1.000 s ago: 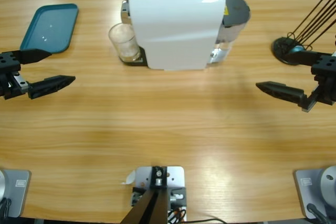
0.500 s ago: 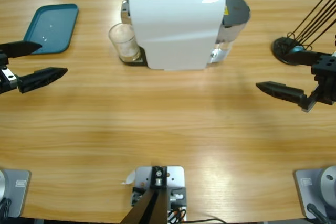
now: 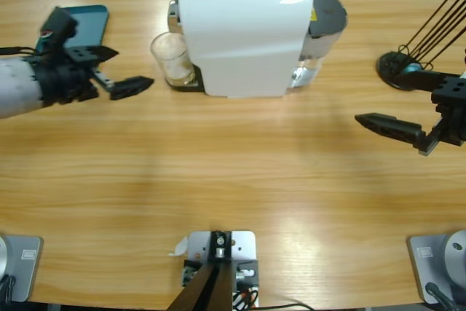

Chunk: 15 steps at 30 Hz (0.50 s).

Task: Pour coffee

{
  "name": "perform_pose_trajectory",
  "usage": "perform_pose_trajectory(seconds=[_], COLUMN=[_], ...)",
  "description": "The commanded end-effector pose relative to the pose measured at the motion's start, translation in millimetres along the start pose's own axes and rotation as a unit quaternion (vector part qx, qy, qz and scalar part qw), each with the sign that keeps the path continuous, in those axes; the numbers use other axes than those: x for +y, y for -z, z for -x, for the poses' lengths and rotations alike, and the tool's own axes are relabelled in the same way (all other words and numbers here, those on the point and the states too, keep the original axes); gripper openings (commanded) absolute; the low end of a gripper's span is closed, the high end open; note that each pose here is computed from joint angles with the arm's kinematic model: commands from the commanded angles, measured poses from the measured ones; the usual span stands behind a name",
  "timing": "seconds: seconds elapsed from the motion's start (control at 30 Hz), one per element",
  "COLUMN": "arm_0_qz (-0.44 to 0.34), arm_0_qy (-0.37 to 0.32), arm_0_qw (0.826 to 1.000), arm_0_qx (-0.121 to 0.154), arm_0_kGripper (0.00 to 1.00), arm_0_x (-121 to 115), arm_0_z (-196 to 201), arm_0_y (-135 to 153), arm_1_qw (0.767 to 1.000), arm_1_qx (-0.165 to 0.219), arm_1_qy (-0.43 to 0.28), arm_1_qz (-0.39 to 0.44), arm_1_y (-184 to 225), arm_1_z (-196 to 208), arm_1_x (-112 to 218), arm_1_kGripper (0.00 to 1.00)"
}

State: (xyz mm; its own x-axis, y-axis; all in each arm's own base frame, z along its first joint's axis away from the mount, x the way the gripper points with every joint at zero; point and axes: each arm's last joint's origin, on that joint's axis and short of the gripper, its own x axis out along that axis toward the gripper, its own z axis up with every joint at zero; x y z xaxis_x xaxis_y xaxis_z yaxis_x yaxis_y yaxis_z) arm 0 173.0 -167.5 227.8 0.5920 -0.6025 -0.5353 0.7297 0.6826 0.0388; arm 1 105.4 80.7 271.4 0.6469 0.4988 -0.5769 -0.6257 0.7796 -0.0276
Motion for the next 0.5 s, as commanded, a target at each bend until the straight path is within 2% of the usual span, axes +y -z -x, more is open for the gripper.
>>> perform_pose_trajectory(seconds=[0.03,0.5], arm_0_qz=[0.010,0.014], arm_0_qy=[0.016,0.041], arm_0_qw=[1.000,0.999], arm_0_qx=[0.001,-0.002], arm_0_kGripper=[0.996,0.995], arm_0_x=[-1,19], arm_0_z=[-45,-74], arm_0_y=[5,3], arm_1_qw=[1.000,1.000], arm_1_qx=[0.019,0.022], arm_1_qy=[-0.012,-0.011], arm_1_qz=[0.005,0.006], arm_1_y=[9,8], arm_1_z=[-4,-5], arm_1_x=[2,2], arm_1_kGripper=[1.000,1.000])
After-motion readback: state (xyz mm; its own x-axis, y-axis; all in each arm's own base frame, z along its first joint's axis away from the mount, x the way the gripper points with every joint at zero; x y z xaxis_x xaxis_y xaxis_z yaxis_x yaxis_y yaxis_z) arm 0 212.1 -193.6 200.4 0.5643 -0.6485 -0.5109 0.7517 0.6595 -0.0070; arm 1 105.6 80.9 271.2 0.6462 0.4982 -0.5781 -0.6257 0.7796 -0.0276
